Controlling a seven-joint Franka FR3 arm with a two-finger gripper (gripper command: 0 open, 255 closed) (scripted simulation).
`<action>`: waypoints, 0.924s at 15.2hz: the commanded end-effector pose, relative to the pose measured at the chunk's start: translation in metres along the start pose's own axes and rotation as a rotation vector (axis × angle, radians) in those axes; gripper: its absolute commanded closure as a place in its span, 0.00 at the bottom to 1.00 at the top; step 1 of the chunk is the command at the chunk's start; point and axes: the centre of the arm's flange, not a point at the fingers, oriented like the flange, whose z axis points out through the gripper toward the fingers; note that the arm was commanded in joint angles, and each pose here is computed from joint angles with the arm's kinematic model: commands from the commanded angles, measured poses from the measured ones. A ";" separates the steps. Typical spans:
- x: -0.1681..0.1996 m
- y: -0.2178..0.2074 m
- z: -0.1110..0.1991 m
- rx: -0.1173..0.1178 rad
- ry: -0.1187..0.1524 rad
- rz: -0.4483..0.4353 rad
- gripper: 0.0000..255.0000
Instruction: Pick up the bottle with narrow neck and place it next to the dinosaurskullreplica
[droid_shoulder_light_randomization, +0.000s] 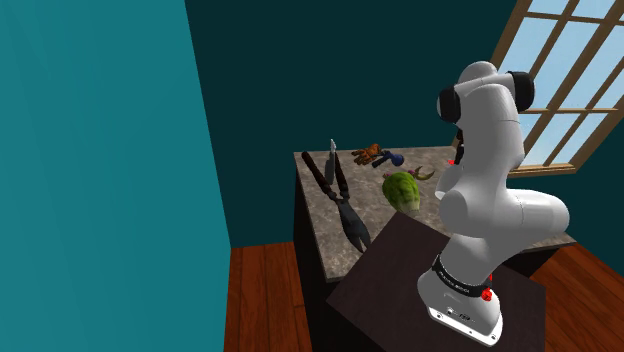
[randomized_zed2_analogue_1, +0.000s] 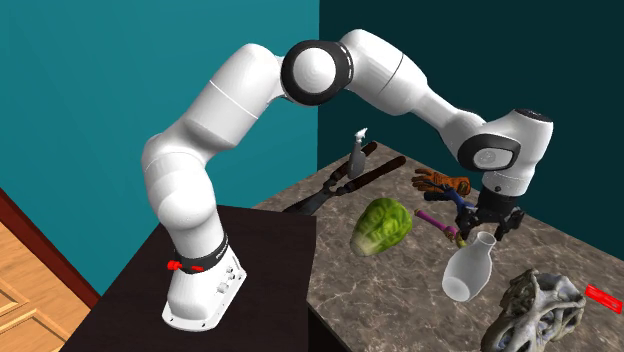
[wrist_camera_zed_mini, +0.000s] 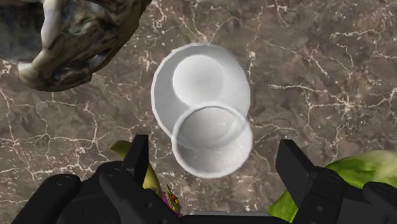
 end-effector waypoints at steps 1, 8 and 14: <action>0.000 0.000 0.000 0.000 0.000 0.000 0.00; 0.000 0.000 -0.050 0.000 0.000 0.000 0.00; 0.000 0.000 -0.050 0.000 0.000 0.000 0.00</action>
